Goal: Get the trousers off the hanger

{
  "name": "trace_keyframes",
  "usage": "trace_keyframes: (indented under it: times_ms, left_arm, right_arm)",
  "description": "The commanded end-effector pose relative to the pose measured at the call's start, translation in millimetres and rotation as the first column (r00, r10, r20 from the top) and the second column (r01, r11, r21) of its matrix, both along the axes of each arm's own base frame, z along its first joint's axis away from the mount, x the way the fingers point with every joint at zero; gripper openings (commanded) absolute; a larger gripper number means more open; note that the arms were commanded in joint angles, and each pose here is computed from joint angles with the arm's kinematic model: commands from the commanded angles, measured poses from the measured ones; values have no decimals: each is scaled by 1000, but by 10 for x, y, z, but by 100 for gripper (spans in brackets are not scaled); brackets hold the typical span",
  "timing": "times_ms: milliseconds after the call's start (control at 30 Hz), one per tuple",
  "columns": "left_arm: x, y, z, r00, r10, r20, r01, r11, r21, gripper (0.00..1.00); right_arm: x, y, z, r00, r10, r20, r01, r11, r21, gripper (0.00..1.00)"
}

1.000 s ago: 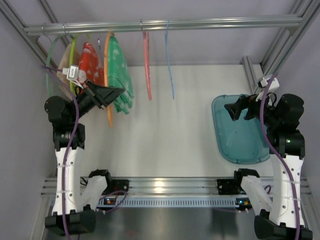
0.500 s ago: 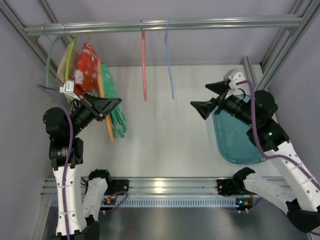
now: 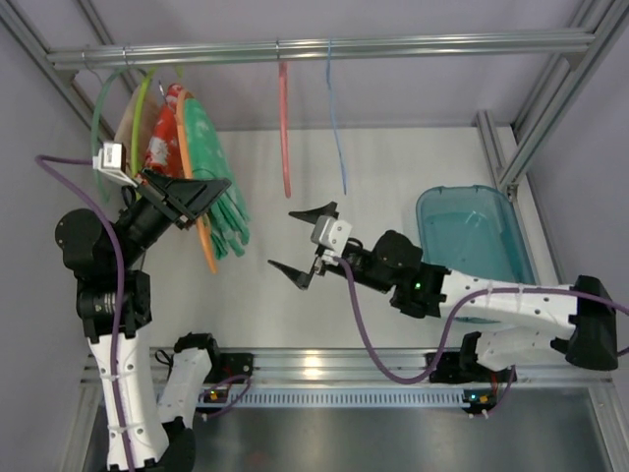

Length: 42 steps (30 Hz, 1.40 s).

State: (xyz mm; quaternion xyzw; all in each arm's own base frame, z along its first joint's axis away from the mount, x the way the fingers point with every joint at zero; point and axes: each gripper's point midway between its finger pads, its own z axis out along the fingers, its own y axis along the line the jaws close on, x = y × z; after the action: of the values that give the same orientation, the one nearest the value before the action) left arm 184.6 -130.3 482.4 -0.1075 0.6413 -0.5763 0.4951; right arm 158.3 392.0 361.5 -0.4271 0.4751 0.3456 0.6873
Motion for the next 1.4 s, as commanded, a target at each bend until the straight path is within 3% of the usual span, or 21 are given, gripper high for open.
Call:
trace_keyframes:
  times_ms: [0,300,567,767,1033,1367]
  left_arm:
    - [-368,-39,657,940,3,340,-28,997,70,0]
    - [-446,-45,720,937,7,349,-29,998,58,0]
    - [-586,-69,786,923,2,385,-30,997,68,0]
    - [-664,-93,782,915,-12,403,-24,996,83,0]
    - [-712,-111,774,909,-24,416,-19,995,100,0]
    - [-639,-98,648,924,-20,382,-19,995,98,0]
  right_arm:
    - [-46,129,633,994,-42,96,22,979,204,99]
    - [-91,637,746,994,-48,101,17,958,286,99]
    - [-55,886,758,993,-44,113,10,958,287,99]
    - [193,1039,802,978,-147,147,101,953,286,97]
    - [376,1111,726,967,-198,158,148,948,283,84]
    - [600,1073,917,945,-267,189,195,923,331,56]
